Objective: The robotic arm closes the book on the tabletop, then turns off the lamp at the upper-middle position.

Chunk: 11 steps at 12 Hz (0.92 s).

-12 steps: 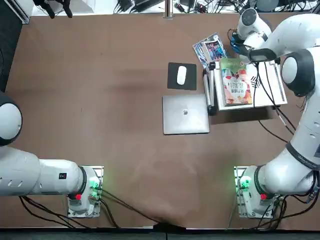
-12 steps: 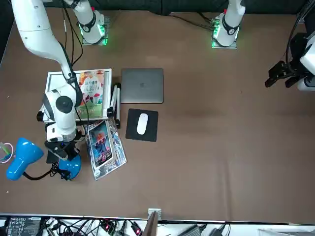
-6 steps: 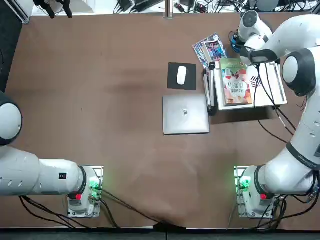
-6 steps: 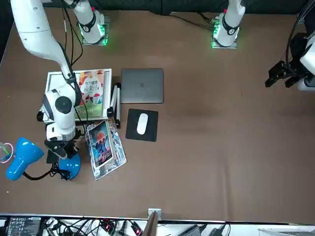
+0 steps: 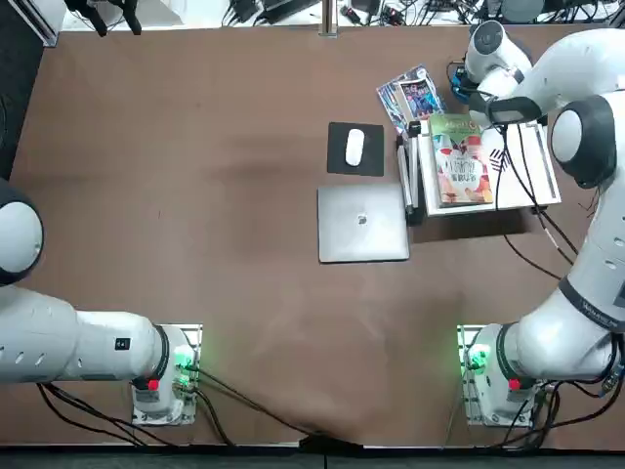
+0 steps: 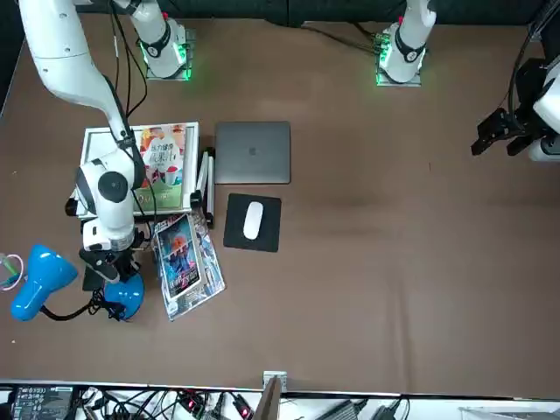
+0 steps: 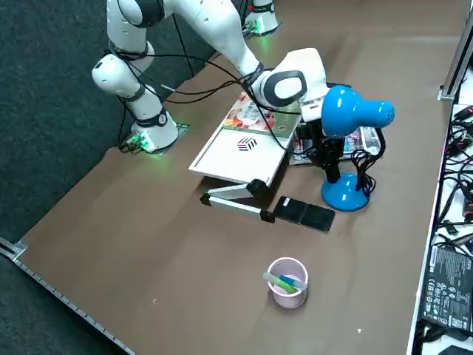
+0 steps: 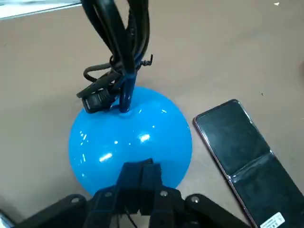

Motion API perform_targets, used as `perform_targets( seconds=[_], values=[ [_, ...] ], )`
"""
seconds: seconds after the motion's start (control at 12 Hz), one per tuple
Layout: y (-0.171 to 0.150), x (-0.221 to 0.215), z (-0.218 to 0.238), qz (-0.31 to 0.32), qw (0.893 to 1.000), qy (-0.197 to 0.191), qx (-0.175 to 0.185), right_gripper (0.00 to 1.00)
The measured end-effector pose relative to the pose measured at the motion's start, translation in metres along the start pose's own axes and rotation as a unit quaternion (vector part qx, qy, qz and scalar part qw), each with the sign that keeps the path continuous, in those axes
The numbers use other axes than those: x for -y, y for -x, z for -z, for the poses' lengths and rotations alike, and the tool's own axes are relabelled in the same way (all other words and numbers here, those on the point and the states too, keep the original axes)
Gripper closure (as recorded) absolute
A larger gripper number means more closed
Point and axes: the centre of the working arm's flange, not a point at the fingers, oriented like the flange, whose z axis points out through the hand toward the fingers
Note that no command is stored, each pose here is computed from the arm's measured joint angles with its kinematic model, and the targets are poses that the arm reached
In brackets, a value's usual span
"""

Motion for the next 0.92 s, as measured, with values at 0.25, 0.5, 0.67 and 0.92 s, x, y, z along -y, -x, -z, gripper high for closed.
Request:
perform_targets(
  seconds=[0.25, 0.5, 0.67, 0.92],
  values=[
    [0.0002, 0.0003, 0.0001, 0.0, 1.0, 0.0, 0.0, 0.99],
    [0.0003, 0.0006, 0.0002, 0.0, 1.0, -0.001, 0.0, 0.99],
    [0.0004, 0.0012, 0.0002, 0.001, 1.0, -0.003, -0.001, 0.99],
    [0.0004, 0.0015, 0.0003, 0.001, 1.0, -0.005, -0.001, 0.99]
  ],
)
